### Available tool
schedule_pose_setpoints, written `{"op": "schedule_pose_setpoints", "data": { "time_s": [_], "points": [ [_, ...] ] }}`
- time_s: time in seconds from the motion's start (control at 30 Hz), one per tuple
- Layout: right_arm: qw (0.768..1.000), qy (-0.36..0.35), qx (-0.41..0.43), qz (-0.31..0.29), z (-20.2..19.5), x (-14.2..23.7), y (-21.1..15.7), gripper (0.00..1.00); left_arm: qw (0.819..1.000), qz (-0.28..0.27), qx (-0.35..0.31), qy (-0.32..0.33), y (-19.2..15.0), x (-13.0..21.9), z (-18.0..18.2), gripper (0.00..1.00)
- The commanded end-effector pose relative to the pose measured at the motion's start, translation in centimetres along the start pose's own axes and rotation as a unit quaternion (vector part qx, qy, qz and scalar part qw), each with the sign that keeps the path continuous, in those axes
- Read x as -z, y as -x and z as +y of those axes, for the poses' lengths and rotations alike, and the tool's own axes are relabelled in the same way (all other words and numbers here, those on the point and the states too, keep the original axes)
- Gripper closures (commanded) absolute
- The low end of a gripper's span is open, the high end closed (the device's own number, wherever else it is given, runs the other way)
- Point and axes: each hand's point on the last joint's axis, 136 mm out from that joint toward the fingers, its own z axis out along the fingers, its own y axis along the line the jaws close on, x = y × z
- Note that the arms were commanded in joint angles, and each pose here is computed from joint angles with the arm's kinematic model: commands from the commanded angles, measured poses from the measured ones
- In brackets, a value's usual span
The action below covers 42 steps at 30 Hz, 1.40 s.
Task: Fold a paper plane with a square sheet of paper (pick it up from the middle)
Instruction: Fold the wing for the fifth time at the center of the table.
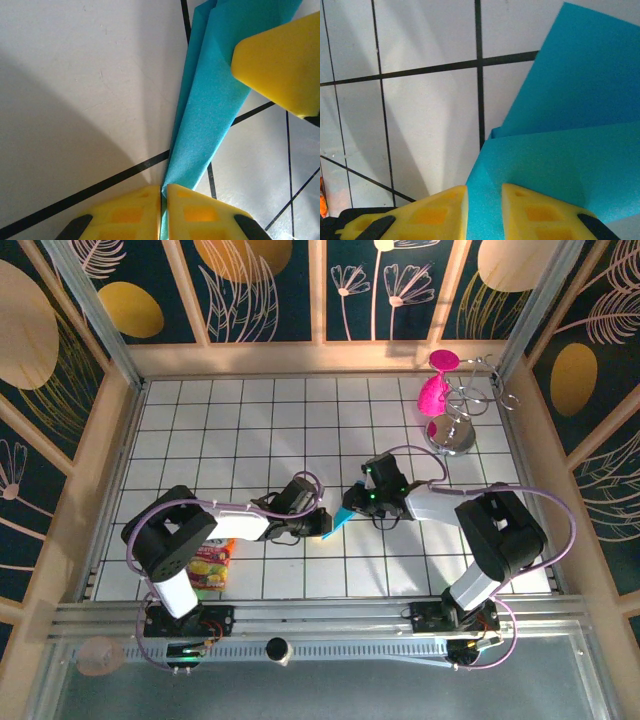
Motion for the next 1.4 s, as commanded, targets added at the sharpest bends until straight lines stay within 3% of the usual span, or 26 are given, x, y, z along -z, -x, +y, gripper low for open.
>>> {"op": "schedule_pose_setpoints", "data": {
  "time_s": [0.0, 0.37, 0.73, 0.87, 1.07, 1.37],
  "points": [
    [1.0, -0.016, -0.014, -0.005, -1.4, -0.4, -0.1, 0.75, 0.996, 0.047, 0.021, 0.077, -3.2, -1.5, 4.6, 0.87],
    [0.999, -0.036, -0.024, 0.02, -3.3, -1.4, -1.5, 0.76, 0.998, 0.021, 0.013, 0.059, -1.6, -0.5, 2.7, 0.88],
    [0.995, -0.08, -0.019, 0.058, -4.3, -1.8, -1.9, 0.77, 0.996, -0.085, -0.038, 0.009, 4.1, 4.0, -3.0, 0.82],
    [0.994, -0.085, -0.013, 0.069, -4.2, -1.9, -1.8, 0.79, 0.995, -0.072, -0.052, -0.047, 3.9, 3.5, -5.2, 0.87],
    [0.993, -0.089, -0.008, 0.076, -4.0, -2.0, -1.6, 0.8, 0.995, -0.042, -0.061, -0.072, 3.5, 1.8, -6.1, 0.92],
    [0.992, -0.093, -0.001, 0.086, -4.2, -2.3, -1.8, 0.82, 0.998, -0.007, -0.061, -0.027, 2.6, -1.2, -3.7, 0.98]
  ]
}}
